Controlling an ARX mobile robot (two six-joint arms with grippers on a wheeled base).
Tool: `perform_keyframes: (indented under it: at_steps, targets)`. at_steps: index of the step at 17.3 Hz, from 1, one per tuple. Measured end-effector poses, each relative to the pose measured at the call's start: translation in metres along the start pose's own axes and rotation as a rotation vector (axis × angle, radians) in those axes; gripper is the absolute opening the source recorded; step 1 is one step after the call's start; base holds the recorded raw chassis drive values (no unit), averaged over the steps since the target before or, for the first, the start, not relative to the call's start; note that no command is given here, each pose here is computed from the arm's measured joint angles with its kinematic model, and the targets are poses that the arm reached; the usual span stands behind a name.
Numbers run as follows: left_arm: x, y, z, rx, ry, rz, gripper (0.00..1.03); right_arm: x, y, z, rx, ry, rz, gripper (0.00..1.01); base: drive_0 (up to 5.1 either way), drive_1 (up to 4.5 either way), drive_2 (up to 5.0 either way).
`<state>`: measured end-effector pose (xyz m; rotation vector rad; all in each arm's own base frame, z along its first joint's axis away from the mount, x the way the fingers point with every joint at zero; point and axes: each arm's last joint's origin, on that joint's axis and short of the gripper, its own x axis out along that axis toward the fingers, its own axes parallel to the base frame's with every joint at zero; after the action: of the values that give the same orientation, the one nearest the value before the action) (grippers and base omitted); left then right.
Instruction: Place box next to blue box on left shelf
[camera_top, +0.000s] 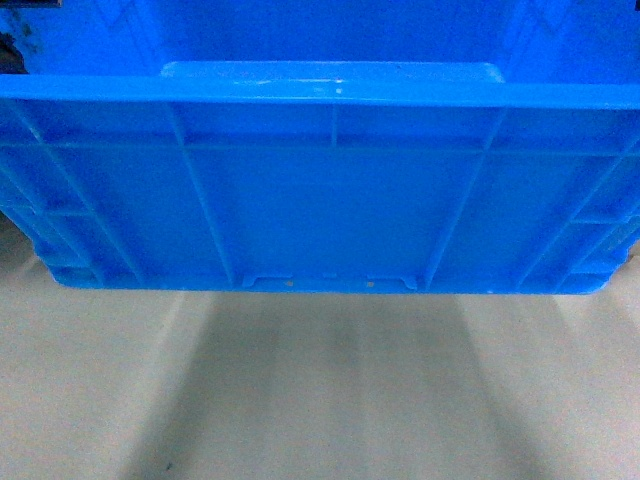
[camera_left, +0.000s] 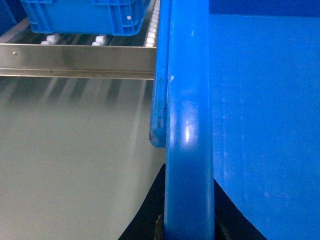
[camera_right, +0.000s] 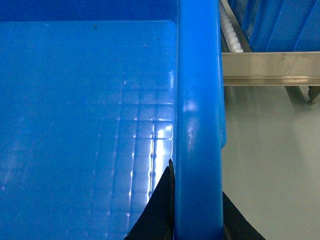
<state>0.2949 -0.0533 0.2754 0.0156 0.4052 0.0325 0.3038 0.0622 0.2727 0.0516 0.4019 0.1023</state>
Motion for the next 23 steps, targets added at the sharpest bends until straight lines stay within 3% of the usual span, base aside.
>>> perform_keyframes:
  at_steps: [15,23]
  targets:
    - [0.0000,0.0000,0.0002,0.000,-0.002,-0.001,0.08,0.0001,0.0000,0.0000,0.000,0.000,0.000,0.08,0.0,0.00,0.0]
    - [0.0000,0.0000,0.0003,0.000,-0.003,0.001,0.08,0.0003,0.0000,0.0001,0.000,-0.002,0.001,0.08,2.8,2.43,-4.8]
